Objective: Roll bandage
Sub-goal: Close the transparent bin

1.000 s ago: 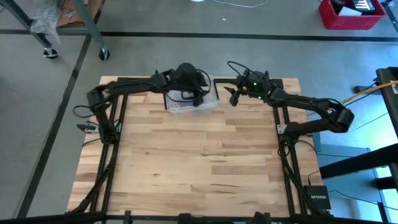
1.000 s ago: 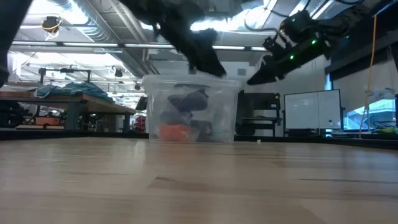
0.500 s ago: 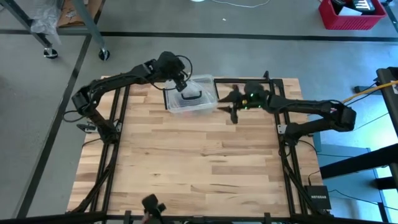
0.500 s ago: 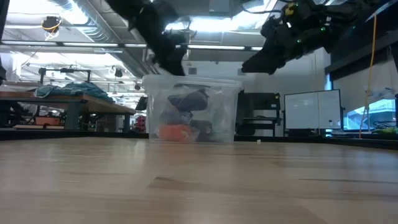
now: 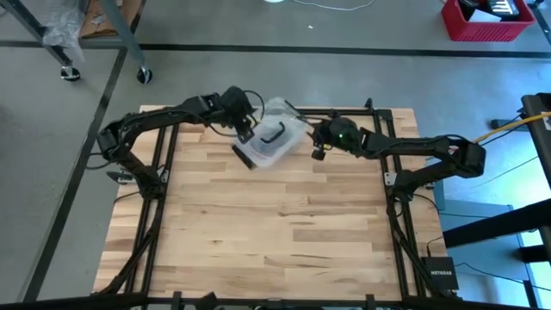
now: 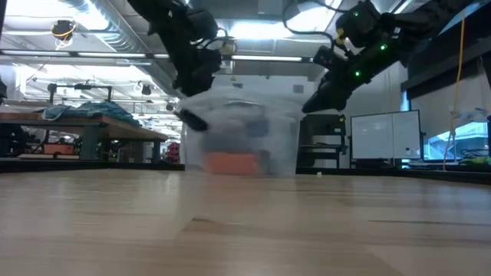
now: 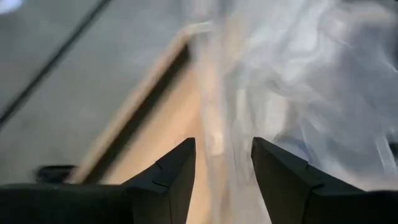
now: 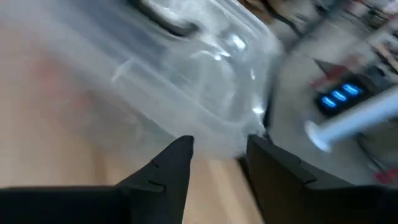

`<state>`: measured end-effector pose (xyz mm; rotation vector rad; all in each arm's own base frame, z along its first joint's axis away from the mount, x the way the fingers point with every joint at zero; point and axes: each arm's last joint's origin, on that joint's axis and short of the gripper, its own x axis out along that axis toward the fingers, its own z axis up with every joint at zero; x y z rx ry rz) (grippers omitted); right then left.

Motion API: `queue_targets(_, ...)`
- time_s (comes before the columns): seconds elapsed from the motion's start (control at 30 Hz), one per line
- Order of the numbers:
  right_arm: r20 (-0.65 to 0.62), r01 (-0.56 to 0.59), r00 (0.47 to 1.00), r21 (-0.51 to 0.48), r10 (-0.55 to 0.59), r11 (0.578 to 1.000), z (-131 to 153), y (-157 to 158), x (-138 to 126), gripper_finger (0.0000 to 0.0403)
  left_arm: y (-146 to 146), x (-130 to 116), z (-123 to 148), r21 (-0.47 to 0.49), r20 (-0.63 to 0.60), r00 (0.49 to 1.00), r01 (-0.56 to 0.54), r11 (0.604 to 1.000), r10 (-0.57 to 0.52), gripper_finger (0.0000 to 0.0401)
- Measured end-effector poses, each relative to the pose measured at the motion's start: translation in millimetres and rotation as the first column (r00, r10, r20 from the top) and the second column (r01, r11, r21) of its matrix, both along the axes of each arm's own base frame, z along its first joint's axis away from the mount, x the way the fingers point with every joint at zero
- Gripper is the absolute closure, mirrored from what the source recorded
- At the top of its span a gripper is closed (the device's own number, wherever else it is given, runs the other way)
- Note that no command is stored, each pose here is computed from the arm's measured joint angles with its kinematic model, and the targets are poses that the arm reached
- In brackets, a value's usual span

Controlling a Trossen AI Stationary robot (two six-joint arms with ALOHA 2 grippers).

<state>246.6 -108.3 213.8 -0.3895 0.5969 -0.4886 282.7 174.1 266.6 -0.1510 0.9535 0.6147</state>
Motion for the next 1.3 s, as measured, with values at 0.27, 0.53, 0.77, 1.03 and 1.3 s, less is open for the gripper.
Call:
queue_targets(0.27,0.019,0.103,0.995,0.003,-0.103,0.995,3.1,-23.4,-13.7,0.0243,-50.0,22.3,-2.3,-0.044,0.001,0.994,0.112,0.993,-0.112,0.0248)
queue_targets(0.53,0.036,0.288,0.956,0.076,-0.291,0.955,17.5,-18.2,-23.3,0.0243,-93.8,39.4,2.7,-0.052,0.060,0.960,0.275,0.960,-0.272,0.0248)
queue_targets(0.77,-0.007,0.167,0.984,0.411,-0.180,0.896,46.1,38.4,-46.6,0.0243,-105.1,32.5,27.7,0.121,0.025,0.965,0.257,0.959,-0.262,0.0248)
queue_targets(1.03,-0.011,0.167,0.984,0.407,-0.178,0.898,47.6,72.3,-52.4,0.0243,-107.8,30.4,44.2,0.197,0.093,0.957,0.251,0.948,-0.273,0.0249)
queue_targets(1.3,-0.120,0.178,0.983,0.461,-0.138,0.870,3.0,99.0,-61.9,0.0243,-100.3,25.8,25.1,0.198,0.007,0.959,0.278,0.940,-0.284,0.0249)
